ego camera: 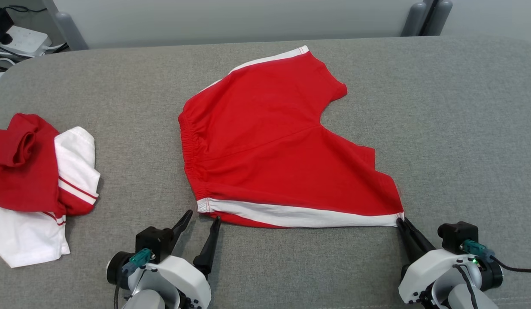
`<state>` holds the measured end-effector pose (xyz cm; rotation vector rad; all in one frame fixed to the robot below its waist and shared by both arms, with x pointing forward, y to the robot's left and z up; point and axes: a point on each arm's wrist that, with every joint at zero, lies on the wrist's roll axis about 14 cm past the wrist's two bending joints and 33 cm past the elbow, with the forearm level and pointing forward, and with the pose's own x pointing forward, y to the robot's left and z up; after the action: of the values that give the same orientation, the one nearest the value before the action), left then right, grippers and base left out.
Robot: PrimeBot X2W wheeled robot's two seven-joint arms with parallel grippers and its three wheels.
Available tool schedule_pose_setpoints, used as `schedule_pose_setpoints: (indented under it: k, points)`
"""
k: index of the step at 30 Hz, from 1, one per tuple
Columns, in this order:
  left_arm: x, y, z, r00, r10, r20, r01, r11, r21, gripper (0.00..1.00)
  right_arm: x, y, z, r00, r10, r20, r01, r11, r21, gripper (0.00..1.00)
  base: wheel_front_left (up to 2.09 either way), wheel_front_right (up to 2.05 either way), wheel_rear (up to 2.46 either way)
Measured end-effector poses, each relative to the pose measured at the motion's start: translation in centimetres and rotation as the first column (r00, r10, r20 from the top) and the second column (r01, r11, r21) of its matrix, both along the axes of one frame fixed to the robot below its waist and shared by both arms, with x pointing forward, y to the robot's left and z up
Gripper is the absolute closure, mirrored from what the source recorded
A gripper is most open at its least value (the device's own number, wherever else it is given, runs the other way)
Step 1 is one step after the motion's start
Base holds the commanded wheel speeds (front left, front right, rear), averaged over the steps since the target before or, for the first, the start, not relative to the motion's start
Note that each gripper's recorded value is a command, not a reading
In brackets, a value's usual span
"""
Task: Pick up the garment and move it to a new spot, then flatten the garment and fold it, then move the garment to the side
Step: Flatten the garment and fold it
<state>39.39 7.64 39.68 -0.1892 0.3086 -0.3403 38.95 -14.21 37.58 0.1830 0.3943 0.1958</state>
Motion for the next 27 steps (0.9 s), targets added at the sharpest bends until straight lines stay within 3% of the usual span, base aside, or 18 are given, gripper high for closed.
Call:
schedule_pose_setpoints:
  k: [7, 8, 10, 13, 15, 27]
  points:
    - [1.1, 0.1, -0.5, 1.0, -0.008, -0.023, 0.008, 1.0, -0.011, 0.0, 0.3, -0.1, 0.0, 1.0, 0.01, 0.001, -0.01, 1.0, -0.011, 1.0, 0.0, 0.0, 0.0]
    - [1.2, -0.1, -0.4, 1.0, -0.015, -0.022, 0.015, 1.0, -0.015, 0.05, 0.2, -0.1, -0.1, 1.0, 0.01, -0.001, -0.01, 1.0, -0.012, 1.0, 0.0, 0.0, 0.0]
    - [1.2, -0.6, -0.4, 0.999, -0.029, -0.023, 0.029, 0.999, -0.027, 0.21, 0.1, -0.2, -0.2, 1.0, 0.009, -0.004, -0.009, 1.0, -0.015, 1.0, 0.0, 0.0, 0.0]
    - [1.3, -1.2, -0.3, 0.998, -0.057, -0.025, 0.056, 0.998, -0.038, 0.72, 0.1, -0.4, -0.3, 1.0, 0.009, -0.009, -0.01, 1.0, -0.018, 1.0, 0.0, 0.0, 0.0]
    - [1.3, -1.2, -0.4, 0.998, -0.066, -0.024, 0.065, 0.997, -0.035, 1.0, 0.2, -0.4, -0.3, 1.0, 0.013, -0.007, -0.013, 1.0, -0.02, 1.0, 0.0, 0.0, 0.0]
    - [1.3, -1.2, -0.2, 0.995, -0.099, -0.02, 0.098, 0.995, -0.026, 1.0, 0.6, -0.3, 0.2, 1.0, 0.025, 0.007, -0.025, 0.999, -0.023, 1.0, 0.0, 0.0, 0.0]
